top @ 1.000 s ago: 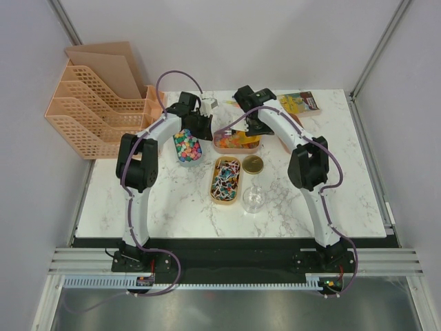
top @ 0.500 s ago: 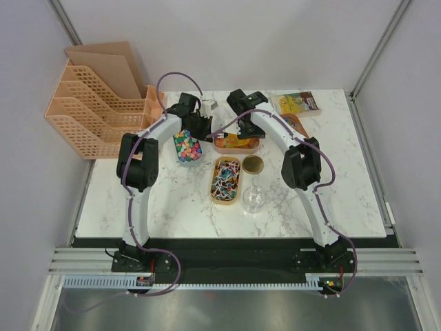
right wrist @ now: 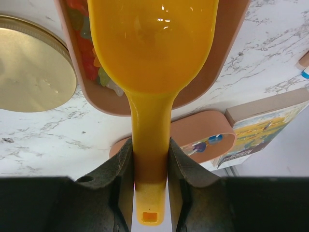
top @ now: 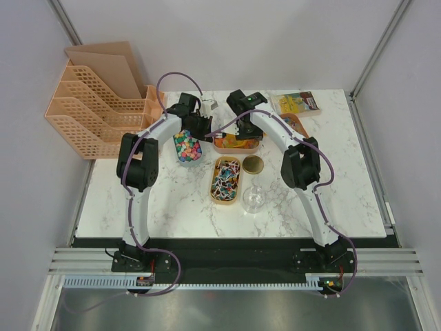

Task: Pack the candies
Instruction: Scoop the fake candies from the storage box.

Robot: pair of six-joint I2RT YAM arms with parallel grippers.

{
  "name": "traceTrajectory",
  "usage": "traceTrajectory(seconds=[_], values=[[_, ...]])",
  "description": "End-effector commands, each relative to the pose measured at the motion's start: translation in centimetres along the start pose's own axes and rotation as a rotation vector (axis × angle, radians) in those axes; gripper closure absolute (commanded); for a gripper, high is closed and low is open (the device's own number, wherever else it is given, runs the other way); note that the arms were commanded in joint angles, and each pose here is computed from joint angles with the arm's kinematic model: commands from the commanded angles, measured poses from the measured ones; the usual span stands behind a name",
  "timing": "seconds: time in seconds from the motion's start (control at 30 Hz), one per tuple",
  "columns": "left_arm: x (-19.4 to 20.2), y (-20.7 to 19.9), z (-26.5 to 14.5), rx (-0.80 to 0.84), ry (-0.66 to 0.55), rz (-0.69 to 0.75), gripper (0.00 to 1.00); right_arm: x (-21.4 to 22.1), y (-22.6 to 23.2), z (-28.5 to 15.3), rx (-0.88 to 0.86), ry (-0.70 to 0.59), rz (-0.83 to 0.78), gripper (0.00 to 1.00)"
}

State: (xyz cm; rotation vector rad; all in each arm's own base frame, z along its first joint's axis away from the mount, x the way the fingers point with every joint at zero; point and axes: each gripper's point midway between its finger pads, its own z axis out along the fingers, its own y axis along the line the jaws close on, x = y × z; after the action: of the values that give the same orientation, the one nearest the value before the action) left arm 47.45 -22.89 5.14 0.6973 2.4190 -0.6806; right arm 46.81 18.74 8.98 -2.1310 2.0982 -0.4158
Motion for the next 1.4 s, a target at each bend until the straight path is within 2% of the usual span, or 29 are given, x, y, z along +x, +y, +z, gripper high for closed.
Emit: traceTrajectory(seconds=[0.0, 0.33, 0.8, 1.0, 1.03, 1.13, 1.23, 1.37], values=[[-0.9, -1.7, -0.3, 0.051, -0.021, -0.023, 0.98, -1.4, 1.0, 1.1, -0.049, -0.047, -0.006, 1.00], [-1.0, -2.0, -0.7, 0.044, -0.019, -0.012, 0.98, -1.6, 1.6, 3.1, -0.087, -0.092, 0.079, 1.00], [-2.1, -2.3, -2.5, 0.026, -0.041, 0.056, 0.98, -0.2, 2.2, 5.1, -0.132, -0.118, 0.106, 1.00], [-4.5, -3.1, -4.9, 0.027, -0.099, 0.113, 0.76, -0.9, 2.5, 5.0, -0.167, -0.214, 0.135, 0.99], [-5.1, -3.3, -5.5, 0.026, -0.112, 0.127, 0.65, -0.8, 2.4, 4.8, -0.168, -0.228, 0.145, 1.00], [-6.6, -3.4, -6.9, 0.006, -0.136, 0.159, 0.49, -0.9, 2.2, 4.6, -0.176, -0.289, 0.183, 1.00], [-8.1, -3.1, -8.4, -0.048, -0.166, 0.192, 0.43, -0.9, 2.0, 3.8, -0.171, -0.355, 0.209, 1.00], [-9.8, -1.9, -10.0, -0.139, -0.199, 0.209, 0.42, -1.3, 1.0, 2.4, -0.119, -0.430, 0.216, 1.00]])
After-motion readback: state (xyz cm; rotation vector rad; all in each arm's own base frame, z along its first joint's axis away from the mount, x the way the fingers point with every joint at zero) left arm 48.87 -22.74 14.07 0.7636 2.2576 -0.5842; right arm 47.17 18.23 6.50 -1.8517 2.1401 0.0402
